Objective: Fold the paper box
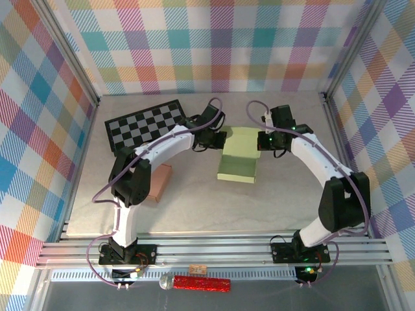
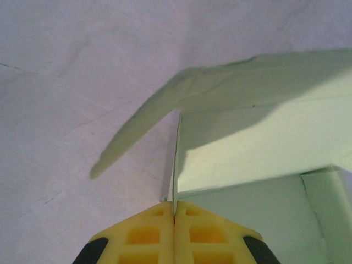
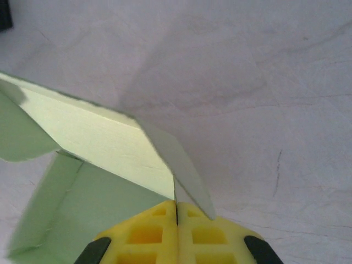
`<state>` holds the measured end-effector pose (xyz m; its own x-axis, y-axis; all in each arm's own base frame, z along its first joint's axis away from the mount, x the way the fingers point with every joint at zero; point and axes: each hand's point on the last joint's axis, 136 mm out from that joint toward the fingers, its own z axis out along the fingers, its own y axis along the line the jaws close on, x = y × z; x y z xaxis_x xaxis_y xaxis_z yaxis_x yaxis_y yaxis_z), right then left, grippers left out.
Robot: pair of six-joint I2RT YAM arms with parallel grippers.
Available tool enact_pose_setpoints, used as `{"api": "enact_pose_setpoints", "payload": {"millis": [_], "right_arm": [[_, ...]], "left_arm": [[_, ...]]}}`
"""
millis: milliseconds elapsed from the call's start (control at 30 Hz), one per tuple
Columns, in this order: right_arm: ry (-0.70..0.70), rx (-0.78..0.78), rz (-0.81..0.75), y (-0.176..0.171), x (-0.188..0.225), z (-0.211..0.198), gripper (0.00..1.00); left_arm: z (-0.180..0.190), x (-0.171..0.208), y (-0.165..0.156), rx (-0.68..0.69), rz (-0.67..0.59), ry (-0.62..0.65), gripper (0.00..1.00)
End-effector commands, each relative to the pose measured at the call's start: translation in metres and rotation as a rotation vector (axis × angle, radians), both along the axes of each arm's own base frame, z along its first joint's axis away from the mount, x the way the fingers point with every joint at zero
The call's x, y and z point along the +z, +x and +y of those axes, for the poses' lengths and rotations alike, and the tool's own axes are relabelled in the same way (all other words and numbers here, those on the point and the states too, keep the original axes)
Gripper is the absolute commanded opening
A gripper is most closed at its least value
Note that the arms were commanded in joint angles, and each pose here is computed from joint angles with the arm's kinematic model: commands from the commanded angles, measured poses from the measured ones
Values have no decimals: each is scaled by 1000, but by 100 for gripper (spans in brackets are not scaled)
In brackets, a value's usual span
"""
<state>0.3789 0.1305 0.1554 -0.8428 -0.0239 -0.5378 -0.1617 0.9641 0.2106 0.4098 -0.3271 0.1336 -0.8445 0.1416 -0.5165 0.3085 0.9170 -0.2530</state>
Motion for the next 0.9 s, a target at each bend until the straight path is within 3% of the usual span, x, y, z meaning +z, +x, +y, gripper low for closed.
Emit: {"api": "enact_pose_setpoints", "payload": {"millis": [0, 200, 367, 567, 867], "right_arm": [[54, -128, -134, 15, 28, 6, 0], [117, -209, -270, 38, 35, 25, 0], [189, -239, -334, 58, 27, 36, 0], [206, -199, -443, 61, 23, 52, 0], [159, -154, -487, 44, 2, 62, 0]], "left_arm": [[9, 45, 17, 111, -151, -53, 0], [13, 67, 46, 174, -315, -131, 0], [16, 62, 61, 180, -408, -162, 0], [15, 53, 64, 159, -426, -285, 1], [14, 39, 58, 164, -399, -401, 10]]}}
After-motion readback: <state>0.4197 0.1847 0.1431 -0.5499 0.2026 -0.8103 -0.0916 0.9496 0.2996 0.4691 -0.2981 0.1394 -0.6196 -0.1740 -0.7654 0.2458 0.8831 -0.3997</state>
